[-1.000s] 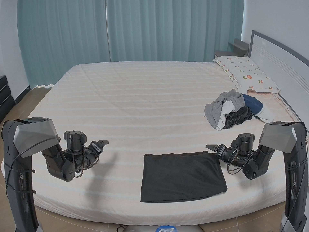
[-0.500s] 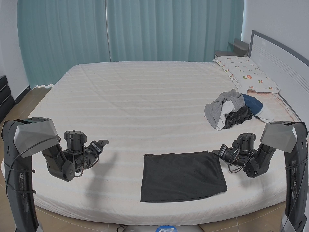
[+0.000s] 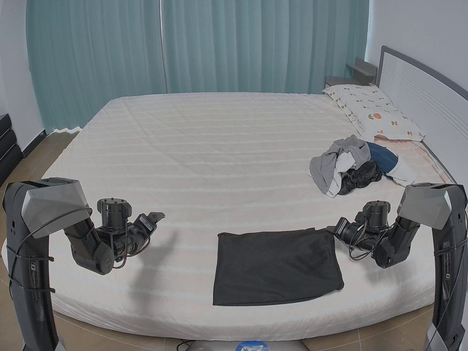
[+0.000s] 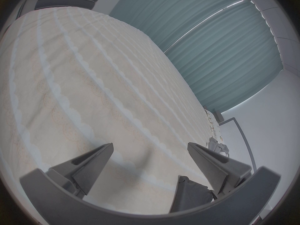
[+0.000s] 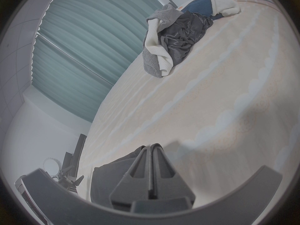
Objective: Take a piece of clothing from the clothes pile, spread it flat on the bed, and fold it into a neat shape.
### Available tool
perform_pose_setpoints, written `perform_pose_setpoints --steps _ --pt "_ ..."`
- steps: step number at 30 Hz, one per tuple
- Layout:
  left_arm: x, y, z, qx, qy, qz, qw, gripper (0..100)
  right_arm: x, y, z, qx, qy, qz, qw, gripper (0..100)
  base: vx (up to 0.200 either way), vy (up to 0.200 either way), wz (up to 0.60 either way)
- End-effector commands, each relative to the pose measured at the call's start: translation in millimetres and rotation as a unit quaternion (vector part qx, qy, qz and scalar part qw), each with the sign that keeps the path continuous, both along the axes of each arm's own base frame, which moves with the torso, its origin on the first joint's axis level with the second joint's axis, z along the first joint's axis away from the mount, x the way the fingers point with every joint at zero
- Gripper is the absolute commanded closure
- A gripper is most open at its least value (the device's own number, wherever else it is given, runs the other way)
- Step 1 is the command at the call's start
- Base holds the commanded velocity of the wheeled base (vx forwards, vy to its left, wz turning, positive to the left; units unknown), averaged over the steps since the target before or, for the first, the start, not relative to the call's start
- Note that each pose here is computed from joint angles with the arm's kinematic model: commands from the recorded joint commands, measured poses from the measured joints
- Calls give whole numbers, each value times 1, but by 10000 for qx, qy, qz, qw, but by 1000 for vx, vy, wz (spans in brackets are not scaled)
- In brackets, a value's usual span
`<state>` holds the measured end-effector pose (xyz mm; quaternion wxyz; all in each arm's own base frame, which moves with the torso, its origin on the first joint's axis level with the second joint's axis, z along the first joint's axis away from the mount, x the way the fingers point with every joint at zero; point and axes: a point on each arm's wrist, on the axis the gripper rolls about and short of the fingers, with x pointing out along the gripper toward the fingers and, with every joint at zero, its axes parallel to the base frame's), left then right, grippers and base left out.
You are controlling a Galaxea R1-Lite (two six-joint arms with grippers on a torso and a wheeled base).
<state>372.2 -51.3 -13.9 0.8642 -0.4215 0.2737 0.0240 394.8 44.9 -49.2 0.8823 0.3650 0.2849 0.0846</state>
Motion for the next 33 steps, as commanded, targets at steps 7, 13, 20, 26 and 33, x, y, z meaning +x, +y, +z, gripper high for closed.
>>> perform_pose_setpoints --steps 7,13,20,26,33 --pt "0 -1 -1 0 21 -10 10000 0 2 -3 0 -3 -14 -41 10000 100 0 0 0" --pt "0 -1 -1 0 21 -10 10000 0 2 -3 -1 -6 9 -41 10000 100 0 0 0" --pt "0 -1 -1 0 21 -10 10000 0 1 -3 -3 2 41 -20 10000 0 0 0 0" --pt "-1 -3 -1 4 20 -26 10000 0 0 -3 0 12 11 -7 10000 0 0 0 0" --pt "-2 -4 -2 15 49 -53 10000 0 -12 -3 11 13 9 26 10000 0 0 0 0"
